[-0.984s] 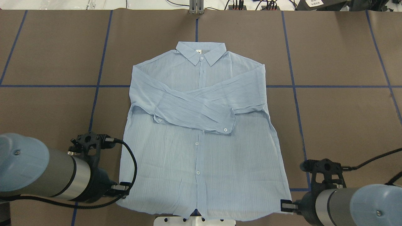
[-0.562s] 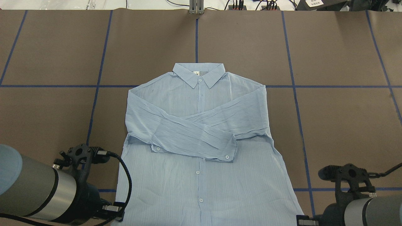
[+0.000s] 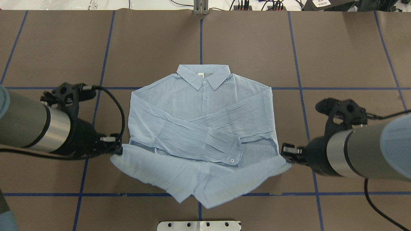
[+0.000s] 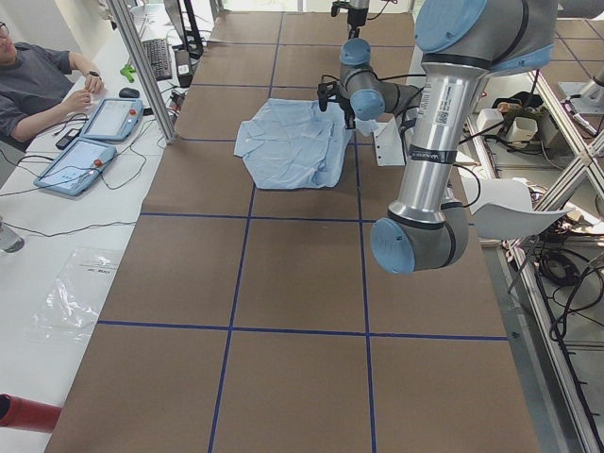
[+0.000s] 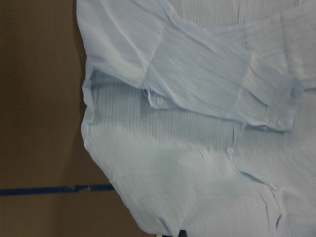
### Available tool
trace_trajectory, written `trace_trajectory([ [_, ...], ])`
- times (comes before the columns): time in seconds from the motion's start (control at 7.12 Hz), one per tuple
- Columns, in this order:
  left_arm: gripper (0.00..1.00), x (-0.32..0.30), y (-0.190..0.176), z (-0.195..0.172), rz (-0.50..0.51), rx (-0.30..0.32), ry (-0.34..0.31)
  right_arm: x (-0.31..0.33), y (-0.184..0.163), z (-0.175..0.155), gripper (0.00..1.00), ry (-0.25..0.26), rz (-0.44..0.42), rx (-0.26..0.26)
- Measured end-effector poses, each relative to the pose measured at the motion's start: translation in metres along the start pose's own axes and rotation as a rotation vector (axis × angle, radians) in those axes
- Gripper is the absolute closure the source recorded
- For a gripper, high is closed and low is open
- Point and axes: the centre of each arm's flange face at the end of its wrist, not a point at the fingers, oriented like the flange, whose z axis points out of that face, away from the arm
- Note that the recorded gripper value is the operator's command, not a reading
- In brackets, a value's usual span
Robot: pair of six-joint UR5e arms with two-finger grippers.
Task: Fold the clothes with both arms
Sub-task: 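Lift both hem corners and fold them toward the collar with both grippers, then lay the hem down near the collar and open both grippers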
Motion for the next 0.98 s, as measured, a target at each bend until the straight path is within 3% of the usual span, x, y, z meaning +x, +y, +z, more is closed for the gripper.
trace_trajectory([
  [0.42,1.0,0.019,-0.093,0.024,-0.056,0.199,-0.074,-0.036,-0.107,0.02,1.0,0.037,-0.019,0.163],
  [0.56,1.0,0.023,-0.109,0.039,-0.065,0.227,-0.103,-0.043,-0.127,0.034,1.0,0.045,-0.011,0.185],
  [0.98,1.0,0.01,-0.151,0.106,-0.055,0.268,-0.147,-0.05,-0.173,0.119,1.0,0.065,-0.013,0.2],
])
